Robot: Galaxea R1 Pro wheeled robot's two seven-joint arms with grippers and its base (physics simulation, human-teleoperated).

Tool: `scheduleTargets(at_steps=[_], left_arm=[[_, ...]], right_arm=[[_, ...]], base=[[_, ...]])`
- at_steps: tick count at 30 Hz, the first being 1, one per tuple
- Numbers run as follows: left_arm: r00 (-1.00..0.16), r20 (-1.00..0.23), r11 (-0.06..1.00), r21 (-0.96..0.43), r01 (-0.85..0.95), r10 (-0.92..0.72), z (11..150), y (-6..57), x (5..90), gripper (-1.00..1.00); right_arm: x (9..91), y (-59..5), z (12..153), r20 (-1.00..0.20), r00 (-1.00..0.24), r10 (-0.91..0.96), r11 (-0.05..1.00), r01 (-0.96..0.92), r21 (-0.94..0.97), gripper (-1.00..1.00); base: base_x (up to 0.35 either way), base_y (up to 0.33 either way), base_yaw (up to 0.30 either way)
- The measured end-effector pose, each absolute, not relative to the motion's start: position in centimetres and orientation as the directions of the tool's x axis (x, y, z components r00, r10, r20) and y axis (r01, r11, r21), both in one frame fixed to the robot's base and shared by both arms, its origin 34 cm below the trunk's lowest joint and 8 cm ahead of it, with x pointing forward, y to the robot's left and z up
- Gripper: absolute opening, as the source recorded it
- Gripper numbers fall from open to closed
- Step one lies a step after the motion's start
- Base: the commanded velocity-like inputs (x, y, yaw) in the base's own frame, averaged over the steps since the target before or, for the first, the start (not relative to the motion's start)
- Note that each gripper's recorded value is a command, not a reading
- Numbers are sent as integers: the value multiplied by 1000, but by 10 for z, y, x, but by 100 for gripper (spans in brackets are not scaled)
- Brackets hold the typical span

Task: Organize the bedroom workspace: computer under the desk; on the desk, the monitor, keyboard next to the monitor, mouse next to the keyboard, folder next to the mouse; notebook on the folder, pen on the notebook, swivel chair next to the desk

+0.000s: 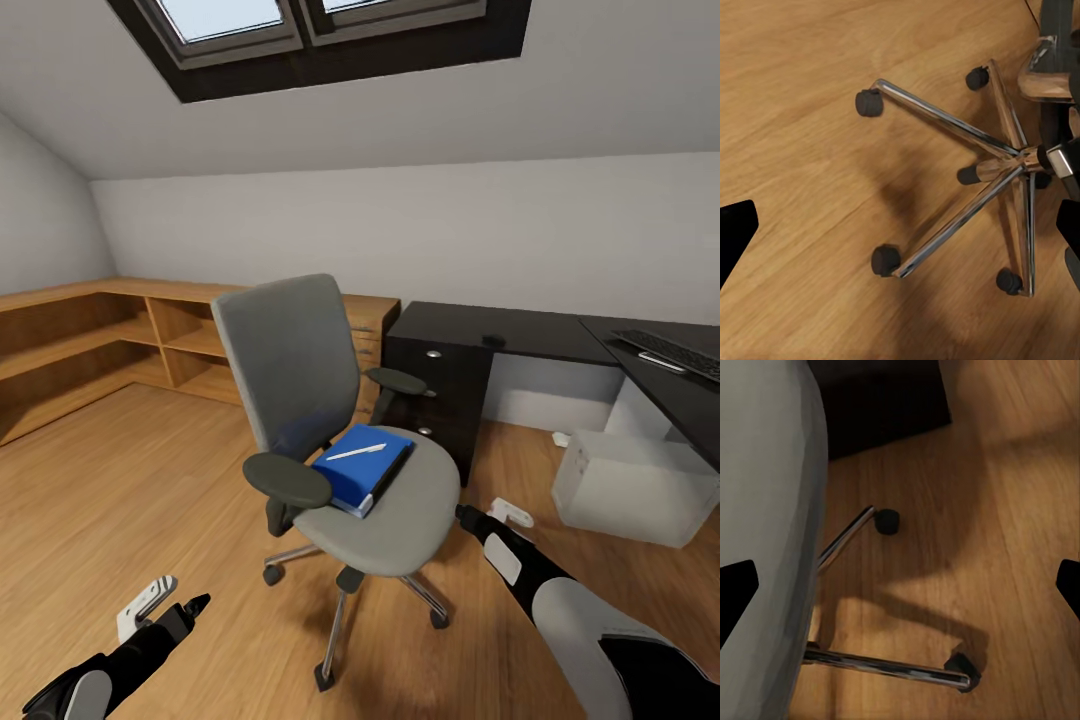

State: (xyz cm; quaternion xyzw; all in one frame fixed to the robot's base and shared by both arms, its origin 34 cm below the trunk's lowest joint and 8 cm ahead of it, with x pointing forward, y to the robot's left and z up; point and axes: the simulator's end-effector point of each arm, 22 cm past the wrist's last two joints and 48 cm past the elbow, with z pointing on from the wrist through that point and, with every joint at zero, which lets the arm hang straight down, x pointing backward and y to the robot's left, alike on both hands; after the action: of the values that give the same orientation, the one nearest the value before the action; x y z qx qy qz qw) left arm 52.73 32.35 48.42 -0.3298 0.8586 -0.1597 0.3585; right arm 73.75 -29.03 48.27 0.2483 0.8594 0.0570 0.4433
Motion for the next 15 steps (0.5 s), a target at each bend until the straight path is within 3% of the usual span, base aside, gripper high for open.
scheduleTargets(at_steps=[7,15], left_arm=[[-526,-511,732,-509,-452,-680,484,324,527,100],[-521,-516,732,-509,-452,-680,486,327,528,100]], right_arm=[[739,-294,485,-744,-469,476,869,380,317,100],[740,-297,488,-756,-454,472,869,381,314,100]], base=[[0,0,-90],[0,0,-13]])
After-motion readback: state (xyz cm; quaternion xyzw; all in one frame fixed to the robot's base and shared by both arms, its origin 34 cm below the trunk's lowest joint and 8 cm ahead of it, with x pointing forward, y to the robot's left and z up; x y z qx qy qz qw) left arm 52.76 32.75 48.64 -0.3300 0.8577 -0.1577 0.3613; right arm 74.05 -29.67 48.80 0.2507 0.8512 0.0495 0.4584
